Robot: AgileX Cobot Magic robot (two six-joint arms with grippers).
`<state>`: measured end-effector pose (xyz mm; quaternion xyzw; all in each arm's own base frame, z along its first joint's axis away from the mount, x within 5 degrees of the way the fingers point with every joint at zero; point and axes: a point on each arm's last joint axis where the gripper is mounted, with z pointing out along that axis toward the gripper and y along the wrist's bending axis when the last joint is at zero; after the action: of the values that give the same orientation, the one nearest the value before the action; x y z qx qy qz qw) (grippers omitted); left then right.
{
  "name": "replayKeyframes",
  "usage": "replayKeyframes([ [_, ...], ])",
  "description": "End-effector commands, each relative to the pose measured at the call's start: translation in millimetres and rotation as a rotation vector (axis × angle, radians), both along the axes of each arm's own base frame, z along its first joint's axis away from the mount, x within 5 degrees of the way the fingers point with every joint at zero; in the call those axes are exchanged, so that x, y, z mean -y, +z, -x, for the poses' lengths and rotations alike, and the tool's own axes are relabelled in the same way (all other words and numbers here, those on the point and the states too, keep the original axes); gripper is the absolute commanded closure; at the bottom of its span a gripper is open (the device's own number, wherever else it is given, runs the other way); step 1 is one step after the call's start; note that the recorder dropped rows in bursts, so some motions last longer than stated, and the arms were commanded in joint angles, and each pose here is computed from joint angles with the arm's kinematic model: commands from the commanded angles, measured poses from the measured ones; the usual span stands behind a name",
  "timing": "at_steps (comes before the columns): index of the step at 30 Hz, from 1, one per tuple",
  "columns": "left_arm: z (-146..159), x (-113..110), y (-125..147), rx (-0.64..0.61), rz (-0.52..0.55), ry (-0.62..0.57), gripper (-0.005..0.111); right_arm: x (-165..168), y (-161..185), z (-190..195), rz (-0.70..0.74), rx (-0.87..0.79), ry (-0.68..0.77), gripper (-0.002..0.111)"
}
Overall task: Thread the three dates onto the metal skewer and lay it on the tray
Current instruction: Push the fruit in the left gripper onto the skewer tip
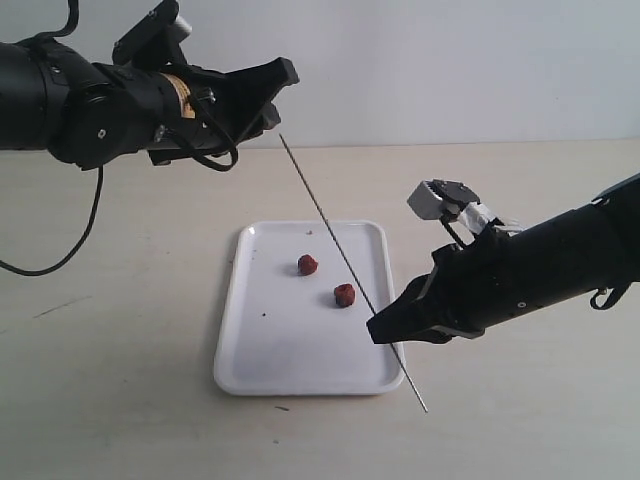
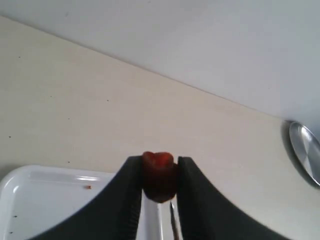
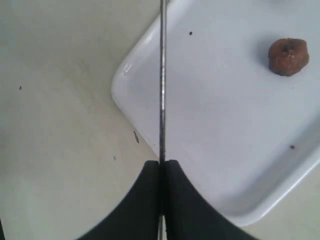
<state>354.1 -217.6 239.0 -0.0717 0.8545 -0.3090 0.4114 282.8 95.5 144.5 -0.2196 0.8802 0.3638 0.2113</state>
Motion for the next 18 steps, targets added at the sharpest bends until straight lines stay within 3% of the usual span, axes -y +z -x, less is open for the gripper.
replayKeyframes([
  [1,5.1,7.0,3.8,0.015,0.006,-0.025,0.082,-0.7,4.3,-0.9,-0.023,0.015,0.016,0.108],
  [18,10.7,21.7,-7.3,-0.003,-0.003,-0.064,0.082,-1.6,6.2,-3.1,-0.044,0.038,0.003,0.108],
])
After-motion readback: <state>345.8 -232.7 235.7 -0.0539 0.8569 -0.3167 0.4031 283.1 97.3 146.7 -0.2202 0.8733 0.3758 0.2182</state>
